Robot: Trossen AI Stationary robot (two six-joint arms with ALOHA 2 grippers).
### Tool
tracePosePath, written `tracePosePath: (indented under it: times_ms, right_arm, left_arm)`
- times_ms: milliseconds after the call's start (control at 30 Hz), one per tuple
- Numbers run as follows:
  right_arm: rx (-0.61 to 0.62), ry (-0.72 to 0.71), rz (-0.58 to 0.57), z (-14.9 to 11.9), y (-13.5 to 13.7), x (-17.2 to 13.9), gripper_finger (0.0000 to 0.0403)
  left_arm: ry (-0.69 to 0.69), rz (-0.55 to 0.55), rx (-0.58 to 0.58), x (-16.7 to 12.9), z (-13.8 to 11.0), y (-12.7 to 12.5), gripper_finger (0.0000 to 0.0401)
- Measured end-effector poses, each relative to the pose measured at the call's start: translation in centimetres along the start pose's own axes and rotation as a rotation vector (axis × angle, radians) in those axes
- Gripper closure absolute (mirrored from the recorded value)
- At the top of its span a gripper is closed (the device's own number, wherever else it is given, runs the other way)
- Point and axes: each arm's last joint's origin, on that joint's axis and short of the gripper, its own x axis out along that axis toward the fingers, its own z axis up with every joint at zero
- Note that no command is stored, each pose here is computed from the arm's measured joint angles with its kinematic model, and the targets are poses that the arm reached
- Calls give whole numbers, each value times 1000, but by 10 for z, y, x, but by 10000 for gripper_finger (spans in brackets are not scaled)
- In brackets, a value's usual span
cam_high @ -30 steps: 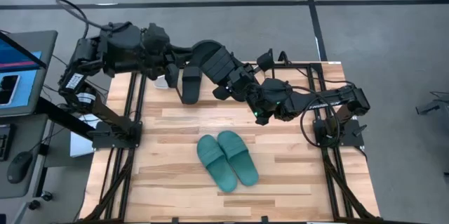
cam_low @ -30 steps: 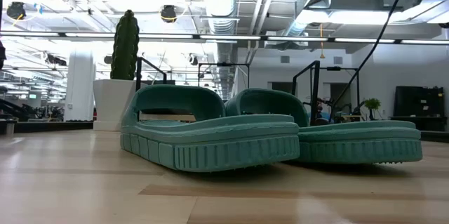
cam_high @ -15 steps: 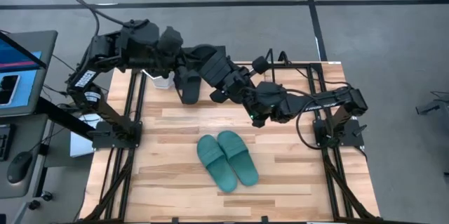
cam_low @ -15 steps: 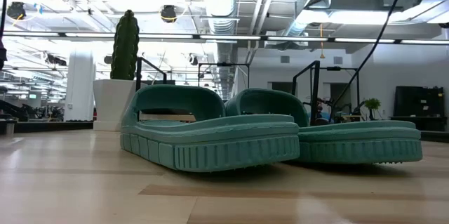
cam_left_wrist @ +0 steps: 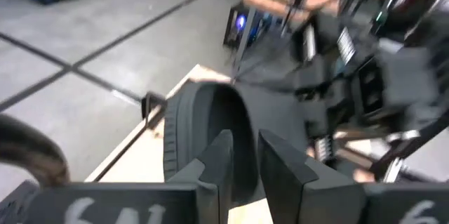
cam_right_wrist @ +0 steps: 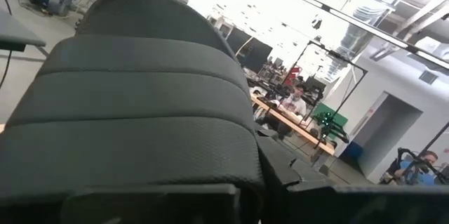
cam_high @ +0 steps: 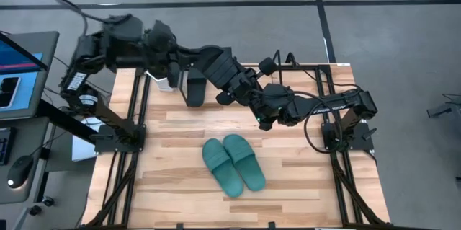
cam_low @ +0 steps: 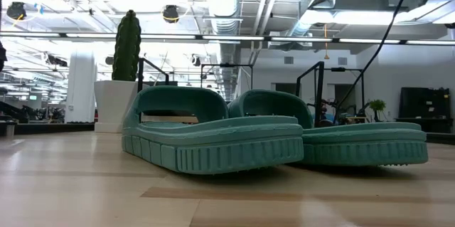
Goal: Pick and place slides into the shelf
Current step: Put the black slides on the shelf
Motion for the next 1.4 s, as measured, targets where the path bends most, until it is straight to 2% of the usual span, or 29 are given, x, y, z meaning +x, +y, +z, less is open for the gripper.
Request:
tracePosePath:
  times_ms: [200,333,600,833,967,1067,1133,1267,1400]
  right_arm:
    - [-13,1,-2,0,0,0,397]
    - [-6,-5,1,1,0,-1,396]
    - [-10,-28,15,5,1,-10,396]
    - [-30,-36,25,7,2,-14,395]
    - [-30,-37,27,7,2,-15,395]
    - [-30,-37,27,7,2,-15,395]
    - [-31,-38,27,7,2,-15,395]
    - [-37,-38,30,7,2,-15,395]
    - [-43,-37,32,6,2,-14,392]
  left_arm:
    - [-51,-5,-95,-27,2,4,309]
    - [-50,41,-129,-28,1,5,274]
    - [62,88,-98,-3,-8,5,226]
    - [110,76,-93,17,-11,2,223]
    - [137,28,-77,25,-12,-1,223]
    - [181,13,-65,31,-16,-1,232]
    - [196,17,-63,32,-17,-1,257]
    - [216,24,-56,32,-19,0,361]
    - [190,43,-44,30,-17,0,369]
